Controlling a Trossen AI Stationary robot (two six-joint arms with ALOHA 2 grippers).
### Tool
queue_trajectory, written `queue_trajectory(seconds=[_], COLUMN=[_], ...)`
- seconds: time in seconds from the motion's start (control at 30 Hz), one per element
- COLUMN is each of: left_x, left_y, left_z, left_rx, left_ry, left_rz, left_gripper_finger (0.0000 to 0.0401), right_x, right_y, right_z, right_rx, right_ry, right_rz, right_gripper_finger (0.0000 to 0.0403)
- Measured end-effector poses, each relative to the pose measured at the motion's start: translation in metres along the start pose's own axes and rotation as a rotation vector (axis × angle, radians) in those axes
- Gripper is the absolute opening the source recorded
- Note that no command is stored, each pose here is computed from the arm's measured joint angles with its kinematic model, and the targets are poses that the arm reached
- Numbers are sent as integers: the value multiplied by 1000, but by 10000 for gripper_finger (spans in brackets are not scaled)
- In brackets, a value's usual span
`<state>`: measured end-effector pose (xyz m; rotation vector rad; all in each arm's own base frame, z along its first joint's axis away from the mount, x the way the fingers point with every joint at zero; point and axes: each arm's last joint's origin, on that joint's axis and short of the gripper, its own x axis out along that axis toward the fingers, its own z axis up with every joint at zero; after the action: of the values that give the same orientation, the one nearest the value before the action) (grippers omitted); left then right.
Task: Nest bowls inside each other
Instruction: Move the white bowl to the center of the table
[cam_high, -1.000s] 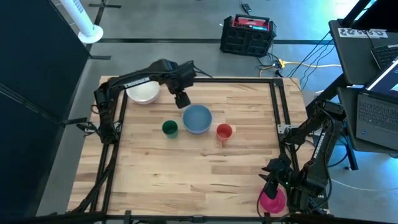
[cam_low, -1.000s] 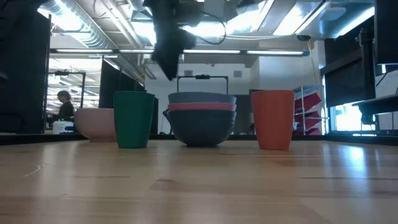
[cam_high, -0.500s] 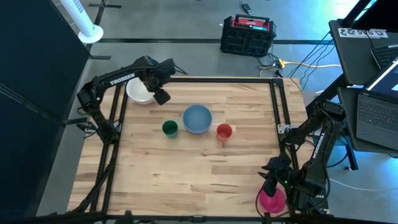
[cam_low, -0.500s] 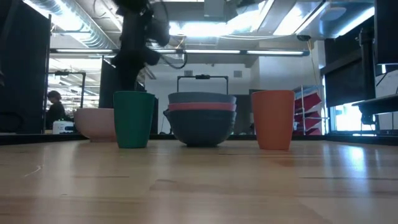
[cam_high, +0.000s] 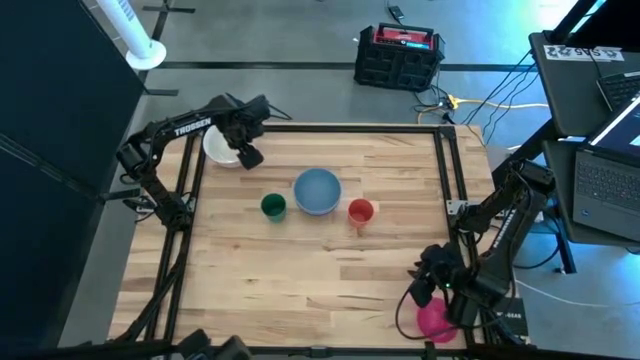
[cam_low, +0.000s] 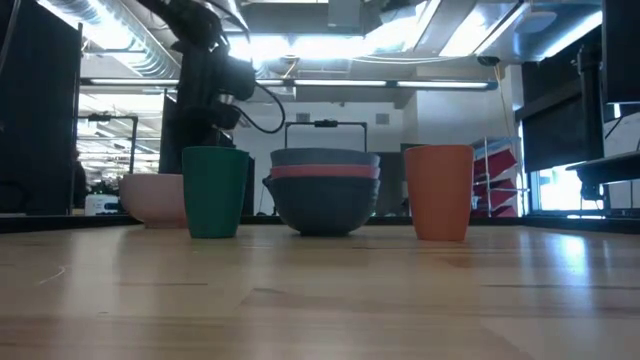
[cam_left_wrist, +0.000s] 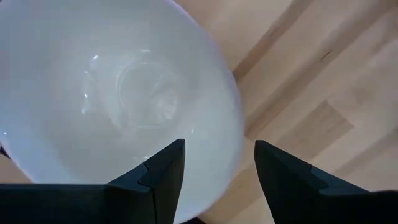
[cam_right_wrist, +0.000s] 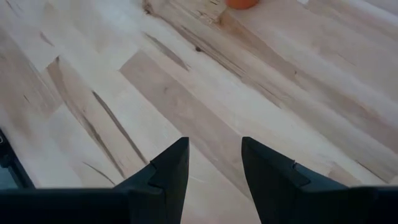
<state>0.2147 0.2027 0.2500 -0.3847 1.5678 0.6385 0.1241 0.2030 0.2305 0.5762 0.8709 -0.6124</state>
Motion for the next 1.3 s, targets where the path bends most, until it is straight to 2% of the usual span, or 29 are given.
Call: queue_trajectory(seconds=[0.5,0.67,1.1,1.2,1.3], left_x=[4,25,57,65,69], left_y=[3,-2,-8,-9,-10], left_z=[4,-5,-10,-14,-17], left_rx=[-16,-17,4,8,38], left_ry=[-45,12,-17,1,10], left_rz=[-35,-58,-49,-51,-40], left_gripper_finger=[178,178,174,143,73], right_x=[1,1,1,1,1], right_y=[1,2,2,2,2], right_z=[1,1,1,1,1], right_rx=[17,15,10,11,10], right_ry=[20,22,41,42,42], right_rz=[-1,3,2,2,2], right_gripper_finger=[136,136,136,136,136])
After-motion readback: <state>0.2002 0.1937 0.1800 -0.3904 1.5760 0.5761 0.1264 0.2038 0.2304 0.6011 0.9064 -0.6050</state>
